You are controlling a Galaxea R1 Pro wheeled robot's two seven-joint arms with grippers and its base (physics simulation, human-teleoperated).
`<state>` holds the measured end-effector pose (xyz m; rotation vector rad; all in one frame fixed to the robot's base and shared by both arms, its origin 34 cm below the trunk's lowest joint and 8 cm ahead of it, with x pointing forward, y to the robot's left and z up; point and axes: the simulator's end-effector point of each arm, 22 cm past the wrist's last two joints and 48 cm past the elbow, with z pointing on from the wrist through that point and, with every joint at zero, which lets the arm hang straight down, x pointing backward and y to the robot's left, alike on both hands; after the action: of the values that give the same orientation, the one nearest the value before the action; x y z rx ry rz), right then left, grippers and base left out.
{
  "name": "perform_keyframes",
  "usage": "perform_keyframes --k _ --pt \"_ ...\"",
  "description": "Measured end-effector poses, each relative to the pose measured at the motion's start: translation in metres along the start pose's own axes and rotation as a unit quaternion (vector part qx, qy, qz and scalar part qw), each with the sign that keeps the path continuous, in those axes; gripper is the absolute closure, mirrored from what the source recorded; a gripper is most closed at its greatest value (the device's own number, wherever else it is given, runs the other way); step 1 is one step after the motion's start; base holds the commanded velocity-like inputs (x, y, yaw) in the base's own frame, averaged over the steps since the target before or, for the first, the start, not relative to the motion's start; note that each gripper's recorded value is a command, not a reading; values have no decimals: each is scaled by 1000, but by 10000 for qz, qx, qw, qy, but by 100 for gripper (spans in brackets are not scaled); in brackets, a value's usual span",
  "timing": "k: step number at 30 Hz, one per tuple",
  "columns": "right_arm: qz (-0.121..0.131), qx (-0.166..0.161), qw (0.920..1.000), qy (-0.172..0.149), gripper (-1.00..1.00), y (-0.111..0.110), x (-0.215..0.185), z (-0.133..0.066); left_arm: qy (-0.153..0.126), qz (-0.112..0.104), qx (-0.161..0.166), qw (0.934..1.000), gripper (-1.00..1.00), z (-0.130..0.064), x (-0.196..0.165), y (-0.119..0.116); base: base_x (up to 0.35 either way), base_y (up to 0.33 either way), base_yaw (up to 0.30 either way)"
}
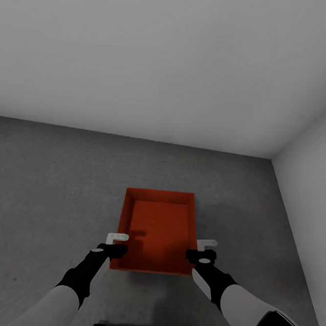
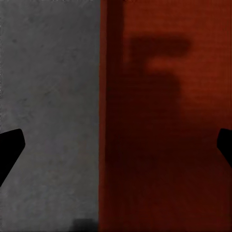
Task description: Move the two storage containers from the living room to the garage. In the garage, place one container on the floor and stack the other container on top of it (either order is fine).
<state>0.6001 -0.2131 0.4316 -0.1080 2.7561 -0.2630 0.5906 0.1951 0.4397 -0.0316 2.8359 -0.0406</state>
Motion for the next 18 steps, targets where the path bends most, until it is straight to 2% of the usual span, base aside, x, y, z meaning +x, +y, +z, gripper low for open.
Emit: perform_keyframes --k 18 --pt "-5 -3 10000 -20 -100 -5 -11 -26 9 2 -10 10000 -100 -27 -7 0 0 0 0"
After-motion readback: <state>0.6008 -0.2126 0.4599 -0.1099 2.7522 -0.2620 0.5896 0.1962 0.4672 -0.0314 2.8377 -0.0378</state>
